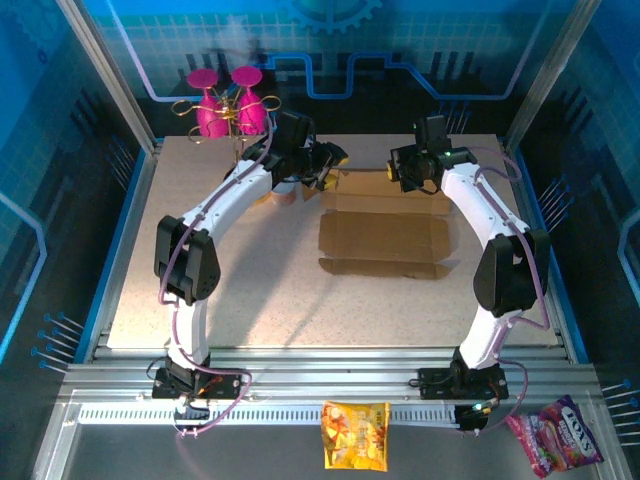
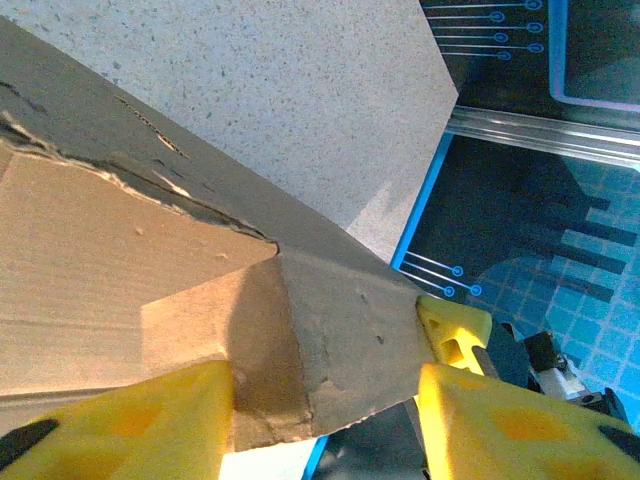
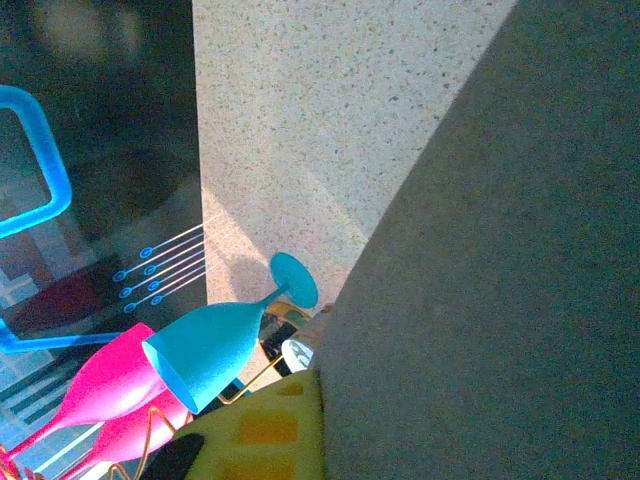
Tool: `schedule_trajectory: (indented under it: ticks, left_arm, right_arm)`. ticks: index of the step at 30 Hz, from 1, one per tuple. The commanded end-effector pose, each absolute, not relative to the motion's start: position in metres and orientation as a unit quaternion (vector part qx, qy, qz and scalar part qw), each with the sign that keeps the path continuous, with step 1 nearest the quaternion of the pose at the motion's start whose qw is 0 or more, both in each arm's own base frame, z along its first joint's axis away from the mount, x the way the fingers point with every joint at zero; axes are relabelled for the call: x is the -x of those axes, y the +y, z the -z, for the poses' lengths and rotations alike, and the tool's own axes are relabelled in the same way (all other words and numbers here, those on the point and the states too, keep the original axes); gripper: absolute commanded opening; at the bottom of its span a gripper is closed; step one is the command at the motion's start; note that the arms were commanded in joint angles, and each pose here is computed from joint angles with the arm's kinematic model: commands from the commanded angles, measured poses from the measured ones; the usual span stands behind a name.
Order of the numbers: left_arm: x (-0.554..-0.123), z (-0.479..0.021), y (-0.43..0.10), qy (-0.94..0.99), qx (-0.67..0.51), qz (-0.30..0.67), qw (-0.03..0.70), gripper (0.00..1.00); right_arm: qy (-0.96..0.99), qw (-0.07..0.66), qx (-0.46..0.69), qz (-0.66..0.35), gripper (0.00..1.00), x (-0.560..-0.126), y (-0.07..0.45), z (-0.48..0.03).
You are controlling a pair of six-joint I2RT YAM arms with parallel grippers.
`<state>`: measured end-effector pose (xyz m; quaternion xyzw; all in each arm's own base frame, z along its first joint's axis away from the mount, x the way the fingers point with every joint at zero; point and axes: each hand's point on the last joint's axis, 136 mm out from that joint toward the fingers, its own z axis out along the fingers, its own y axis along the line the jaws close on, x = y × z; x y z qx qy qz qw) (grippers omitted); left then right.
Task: Fold the paper box
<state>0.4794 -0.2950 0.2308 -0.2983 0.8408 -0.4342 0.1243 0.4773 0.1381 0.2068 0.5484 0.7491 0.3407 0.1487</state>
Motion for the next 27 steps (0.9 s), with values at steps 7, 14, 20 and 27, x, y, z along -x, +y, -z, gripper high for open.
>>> schedule_trajectory:
  ticks: [7, 14, 20, 27]
  left_arm:
    - [-0.475, -0.221, -0.308, 0.835, 0.309, 0.445, 0.1, 0.19]
    - [-0.464, -0.209, -0.298, 0.829, 0.346, 0.431, 0.083, 0.0]
    - [-0.446, -0.202, -0.286, 0.818, 0.389, 0.419, 0.068, 0.0]
    - [-0.437, -0.201, -0.282, 0.814, 0.4, 0.418, 0.059, 0.0]
  right_arm:
    - [0.753, 0.131, -0.54, -0.352, 0.0, -0.476, 0.143, -0.197]
    - [0.756, 0.153, -0.494, -0.401, 0.25, -0.477, 0.146, -0.208]
    - [0.709, 0.218, -0.465, -0.484, 0.53, -0.459, 0.144, -0.213]
    - [0.7, 0.203, -0.459, -0.508, 0.41, -0.454, 0.162, -0.195]
